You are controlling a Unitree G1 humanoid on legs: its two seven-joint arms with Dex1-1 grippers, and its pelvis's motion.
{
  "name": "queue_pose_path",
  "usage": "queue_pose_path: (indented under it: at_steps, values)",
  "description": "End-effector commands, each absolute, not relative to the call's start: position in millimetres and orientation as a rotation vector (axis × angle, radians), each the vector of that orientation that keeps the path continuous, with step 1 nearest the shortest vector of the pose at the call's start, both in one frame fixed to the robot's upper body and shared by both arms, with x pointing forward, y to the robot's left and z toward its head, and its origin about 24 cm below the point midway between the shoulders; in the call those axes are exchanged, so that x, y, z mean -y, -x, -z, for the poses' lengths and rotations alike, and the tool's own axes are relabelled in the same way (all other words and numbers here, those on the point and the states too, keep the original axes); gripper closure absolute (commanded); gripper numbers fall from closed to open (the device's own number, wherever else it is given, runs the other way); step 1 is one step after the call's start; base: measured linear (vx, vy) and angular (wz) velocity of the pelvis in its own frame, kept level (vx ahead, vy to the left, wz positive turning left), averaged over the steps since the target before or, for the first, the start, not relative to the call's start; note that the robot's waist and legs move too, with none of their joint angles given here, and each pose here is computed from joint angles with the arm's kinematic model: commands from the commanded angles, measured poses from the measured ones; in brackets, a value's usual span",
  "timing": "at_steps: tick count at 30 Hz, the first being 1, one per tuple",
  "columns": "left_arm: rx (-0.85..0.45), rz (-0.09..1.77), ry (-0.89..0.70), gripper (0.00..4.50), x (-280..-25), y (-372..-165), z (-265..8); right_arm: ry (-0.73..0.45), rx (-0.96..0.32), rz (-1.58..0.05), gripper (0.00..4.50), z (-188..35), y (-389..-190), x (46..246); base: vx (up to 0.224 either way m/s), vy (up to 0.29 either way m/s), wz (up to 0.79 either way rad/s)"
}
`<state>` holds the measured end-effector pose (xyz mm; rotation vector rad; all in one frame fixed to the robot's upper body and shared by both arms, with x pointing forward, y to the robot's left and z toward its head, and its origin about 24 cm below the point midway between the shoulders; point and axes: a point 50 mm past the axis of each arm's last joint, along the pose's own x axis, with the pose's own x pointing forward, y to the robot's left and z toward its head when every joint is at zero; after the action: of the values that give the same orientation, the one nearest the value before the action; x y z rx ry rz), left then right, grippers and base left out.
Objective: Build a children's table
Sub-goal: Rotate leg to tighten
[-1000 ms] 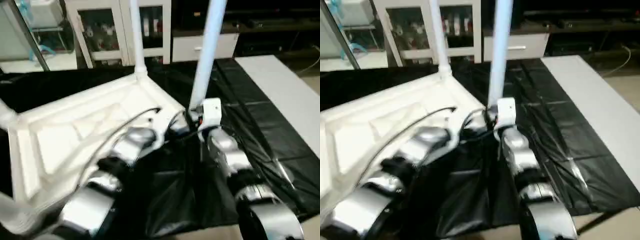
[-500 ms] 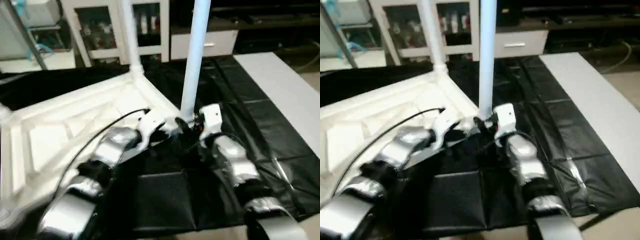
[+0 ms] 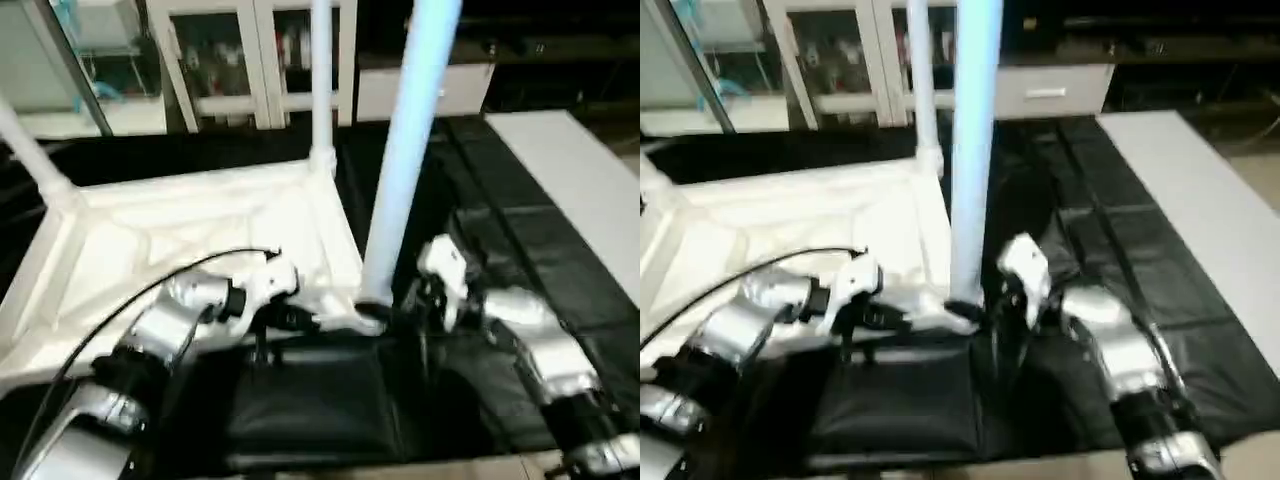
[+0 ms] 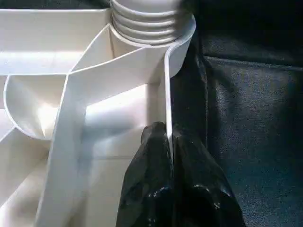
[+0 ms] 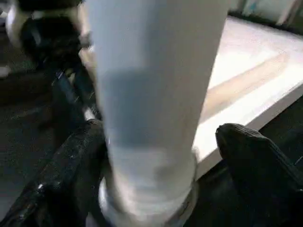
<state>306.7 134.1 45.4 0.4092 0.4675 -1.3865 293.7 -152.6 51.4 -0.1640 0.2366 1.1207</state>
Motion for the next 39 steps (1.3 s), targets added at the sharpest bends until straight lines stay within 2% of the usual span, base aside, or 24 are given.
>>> queue_pose_path:
  at_steps: [1,7,8,11,12,14,19,28,32,33,36,37,39]
  values:
    - [-0.536,1.465,-0.427,4.5,-130,-297,-37,0.183,-0.25,-1.159,0.54,-53,-291.4,147.1,0.0,0.0,0.0]
    - [-0.529,1.465,-0.422,4.5,-129,-296,-39,0.179,-0.253,-1.157,0.54,-53,-295.8,142.4,0.0,0.0,0.0]
    - [-0.528,1.465,-0.423,4.5,-129,-296,-39,0.178,-0.253,-1.155,0.7,-53,-296.5,142.3,0.0,0.0,0.0]
    - [-0.529,1.465,-0.42,4.5,-129,-296,-40,0.167,-0.254,-1.153,0.7,-54,-297.9,142.2,0.0,0.0,0.0]
    - [-0.531,1.467,-0.418,4.5,-129,-295,-40,0.164,-0.255,-1.153,0.98,-54,-298.1,142.4,0.0,0.0,0.0]
    - [-0.536,1.472,-0.416,4.5,-129,-294,-39,0.162,-0.262,-1.158,1.05,-53,-297.5,142.3,0.0,0.0,0.0]
    - [-0.542,1.476,-0.412,4.5,-128,-293,-39,0.162,-0.27,-1.168,1.54,-51,-295.9,141.0,0.0,0.0,0.0]
    - [-0.545,1.475,-0.41,4.5,-127,-294,-39,0.164,-0.271,-1.159,1.79,-48,-295.8,138.6,0.0,0.0,0.0]
    - [-0.499,1.326,-0.384,4.5,-116,-307,-36,0.087,-0.231,-0.81,1.8,-41,-319.1,134.2,0.0,0.0,0.0]
    - [-0.497,1.316,-0.383,4.5,-115,-308,-36,0.08,-0.232,-0.797,1.81,-41,-319.8,133.9,0.0,0.0,0.0]
    - [-0.462,1.12,-0.348,4.5,-95,-326,-35,-0.046,-0.273,-0.568,1.81,-31,-331.4,125.3,0.0,0.0,0.0]
    - [-0.464,1.0,-0.327,4.5,-84,-336,-36,-0.094,-0.301,-0.472,1.81,-26,-337.0,117.5,0.0,0.0,0.0]
    - [-0.466,0.976,-0.323,4.5,-82,-338,-36,-0.103,-0.307,-0.456,1.82,-25,-338.1,115.6,0.0,0.0,0.0]
